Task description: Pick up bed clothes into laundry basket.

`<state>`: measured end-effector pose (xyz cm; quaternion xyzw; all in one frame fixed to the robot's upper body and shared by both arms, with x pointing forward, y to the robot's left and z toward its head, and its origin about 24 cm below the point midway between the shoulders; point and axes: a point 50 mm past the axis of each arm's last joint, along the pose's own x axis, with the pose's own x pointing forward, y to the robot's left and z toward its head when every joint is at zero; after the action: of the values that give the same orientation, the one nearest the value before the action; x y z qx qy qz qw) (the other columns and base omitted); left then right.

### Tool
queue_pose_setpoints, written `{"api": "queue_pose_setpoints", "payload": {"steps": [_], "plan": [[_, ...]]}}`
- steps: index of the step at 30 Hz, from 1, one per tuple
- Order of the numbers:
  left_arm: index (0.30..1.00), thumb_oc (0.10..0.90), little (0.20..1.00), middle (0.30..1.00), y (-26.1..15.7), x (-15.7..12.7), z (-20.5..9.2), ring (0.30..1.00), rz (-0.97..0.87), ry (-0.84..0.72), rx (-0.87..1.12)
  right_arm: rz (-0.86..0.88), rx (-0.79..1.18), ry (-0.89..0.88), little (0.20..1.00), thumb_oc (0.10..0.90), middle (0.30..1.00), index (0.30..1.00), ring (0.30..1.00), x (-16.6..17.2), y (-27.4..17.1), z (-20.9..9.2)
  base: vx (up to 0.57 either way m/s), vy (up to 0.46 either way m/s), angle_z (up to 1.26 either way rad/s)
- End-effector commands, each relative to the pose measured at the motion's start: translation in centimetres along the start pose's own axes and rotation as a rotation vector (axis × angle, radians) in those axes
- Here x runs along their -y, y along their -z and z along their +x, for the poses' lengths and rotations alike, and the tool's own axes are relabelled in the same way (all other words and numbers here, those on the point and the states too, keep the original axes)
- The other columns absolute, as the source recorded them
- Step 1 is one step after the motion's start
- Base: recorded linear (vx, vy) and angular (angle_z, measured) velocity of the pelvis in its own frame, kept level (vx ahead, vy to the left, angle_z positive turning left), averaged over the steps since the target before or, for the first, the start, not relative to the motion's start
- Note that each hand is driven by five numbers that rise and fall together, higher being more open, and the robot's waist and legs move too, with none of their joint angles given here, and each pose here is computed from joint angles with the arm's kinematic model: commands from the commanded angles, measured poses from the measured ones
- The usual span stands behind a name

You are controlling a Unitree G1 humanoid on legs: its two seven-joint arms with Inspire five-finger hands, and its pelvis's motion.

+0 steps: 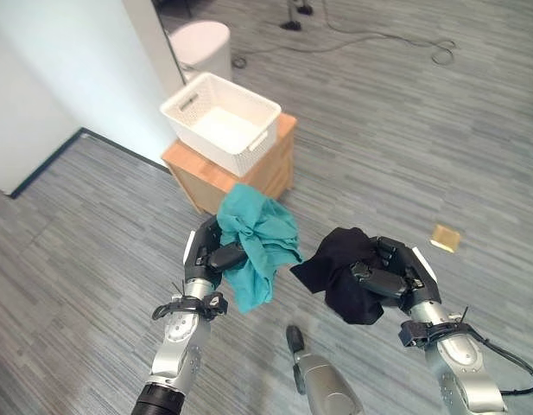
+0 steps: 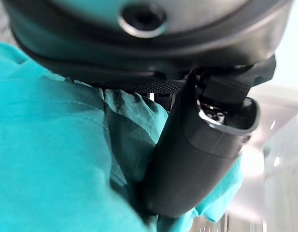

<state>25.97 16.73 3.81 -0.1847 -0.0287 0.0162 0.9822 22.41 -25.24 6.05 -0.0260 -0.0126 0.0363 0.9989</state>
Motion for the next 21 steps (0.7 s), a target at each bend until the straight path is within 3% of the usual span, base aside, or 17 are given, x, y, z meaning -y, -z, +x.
{"api": "queue_pose_setpoints", "payload": {"steps": [1, 11, 17, 21], "plan": [[0.3, 0.4, 0.3, 0.3, -6.1, -0.9, 0.3, 0.3, 0.033, 0.029, 0.285, 0.025, 0.268, -0.029, 0.3, 0.4, 0.3, 0.3, 0.3, -0.4, -4.7, -0.6, 0.12, -0.189, -0.02], [0.3, 0.4, 0.3, 0.3, -8.2, -2.0, 0.6, 0.3, 0.086, -0.034, 0.376, 0.001, 0.246, 0.017, 0.3, 0.4, 0.3, 0.3, 0.3, 0.8, -4.5, -1.1, 0.21, -0.027, -0.3], [0.3, 0.4, 0.3, 0.3, -7.6, -1.9, 1.3, 0.3, 0.121, -0.029, 0.346, 0.006, 0.207, 0.041, 0.3, 0.4, 0.3, 0.3, 0.3, 1.3, -3.5, -1.6, 0.34, 0.114, 0.05], [0.3, 0.4, 0.3, 0.3, -7.8, -2.6, 0.7, 0.3, 0.164, -0.035, 0.341, 0.005, 0.172, 0.045, 0.3, 0.4, 0.3, 0.3, 0.3, 0.8, -2.6, -1.4, 0.39, 0.287, -0.63]]}}
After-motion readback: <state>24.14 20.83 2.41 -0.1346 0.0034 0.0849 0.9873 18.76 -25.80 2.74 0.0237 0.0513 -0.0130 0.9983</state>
